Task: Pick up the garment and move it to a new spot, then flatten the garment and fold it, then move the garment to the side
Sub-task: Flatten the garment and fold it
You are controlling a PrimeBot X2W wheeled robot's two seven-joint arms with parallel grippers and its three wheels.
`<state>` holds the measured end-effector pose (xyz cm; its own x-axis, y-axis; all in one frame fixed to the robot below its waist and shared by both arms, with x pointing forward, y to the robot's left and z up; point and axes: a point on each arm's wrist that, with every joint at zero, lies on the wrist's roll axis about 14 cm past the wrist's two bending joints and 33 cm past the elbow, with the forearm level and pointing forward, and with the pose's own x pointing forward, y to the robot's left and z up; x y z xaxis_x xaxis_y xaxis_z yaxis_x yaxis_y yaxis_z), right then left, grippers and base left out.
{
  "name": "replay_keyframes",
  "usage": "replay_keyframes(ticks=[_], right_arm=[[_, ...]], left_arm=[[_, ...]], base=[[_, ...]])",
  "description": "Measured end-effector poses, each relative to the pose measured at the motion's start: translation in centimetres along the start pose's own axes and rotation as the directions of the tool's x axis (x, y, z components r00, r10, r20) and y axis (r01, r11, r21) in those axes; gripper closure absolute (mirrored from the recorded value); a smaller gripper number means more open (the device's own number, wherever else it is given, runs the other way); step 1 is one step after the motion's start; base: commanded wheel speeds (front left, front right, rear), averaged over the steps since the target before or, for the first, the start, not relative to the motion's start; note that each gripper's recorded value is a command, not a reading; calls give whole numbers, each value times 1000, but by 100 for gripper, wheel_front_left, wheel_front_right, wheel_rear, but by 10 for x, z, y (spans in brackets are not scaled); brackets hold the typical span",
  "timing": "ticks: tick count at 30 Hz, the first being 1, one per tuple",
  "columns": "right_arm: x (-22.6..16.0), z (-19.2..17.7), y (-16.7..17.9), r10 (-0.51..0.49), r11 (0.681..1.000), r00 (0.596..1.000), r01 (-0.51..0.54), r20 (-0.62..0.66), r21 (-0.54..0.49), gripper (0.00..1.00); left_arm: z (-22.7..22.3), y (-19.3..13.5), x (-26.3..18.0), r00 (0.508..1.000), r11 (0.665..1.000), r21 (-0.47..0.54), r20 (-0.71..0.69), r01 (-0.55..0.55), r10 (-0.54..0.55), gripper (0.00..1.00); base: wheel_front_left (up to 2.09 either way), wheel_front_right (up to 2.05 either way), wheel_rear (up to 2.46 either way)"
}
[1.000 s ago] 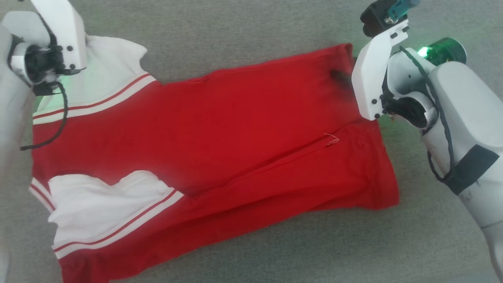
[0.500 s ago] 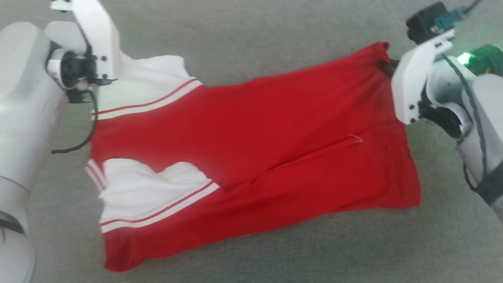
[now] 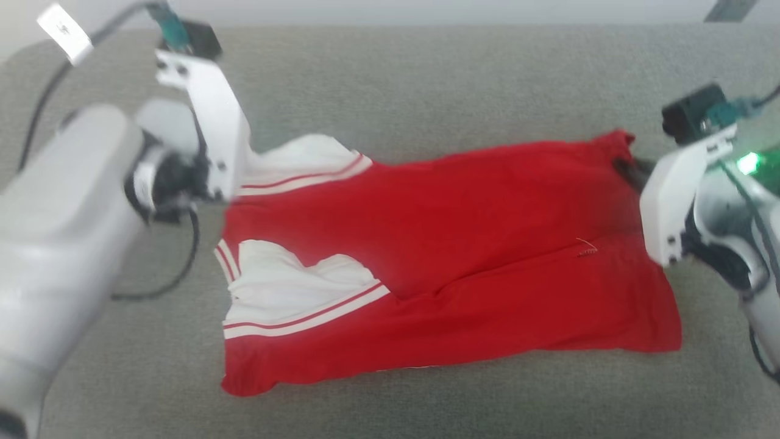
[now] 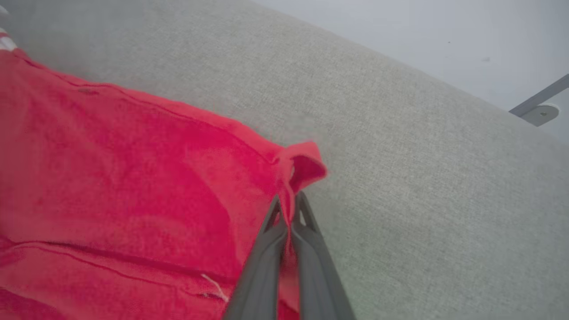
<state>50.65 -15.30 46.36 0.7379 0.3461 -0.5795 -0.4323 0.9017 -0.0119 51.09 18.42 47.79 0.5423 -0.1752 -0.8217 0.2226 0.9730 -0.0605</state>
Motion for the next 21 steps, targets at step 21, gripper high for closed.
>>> replay_keyframes(ticks=[21], right_arm=[[-35, -99, 17, 10, 984, 980, 26, -196, 177, 100]], left_arm=[[-136, -42, -33, 978, 997, -56, -199, 51, -62, 100]], base=[[0, 0, 0]])
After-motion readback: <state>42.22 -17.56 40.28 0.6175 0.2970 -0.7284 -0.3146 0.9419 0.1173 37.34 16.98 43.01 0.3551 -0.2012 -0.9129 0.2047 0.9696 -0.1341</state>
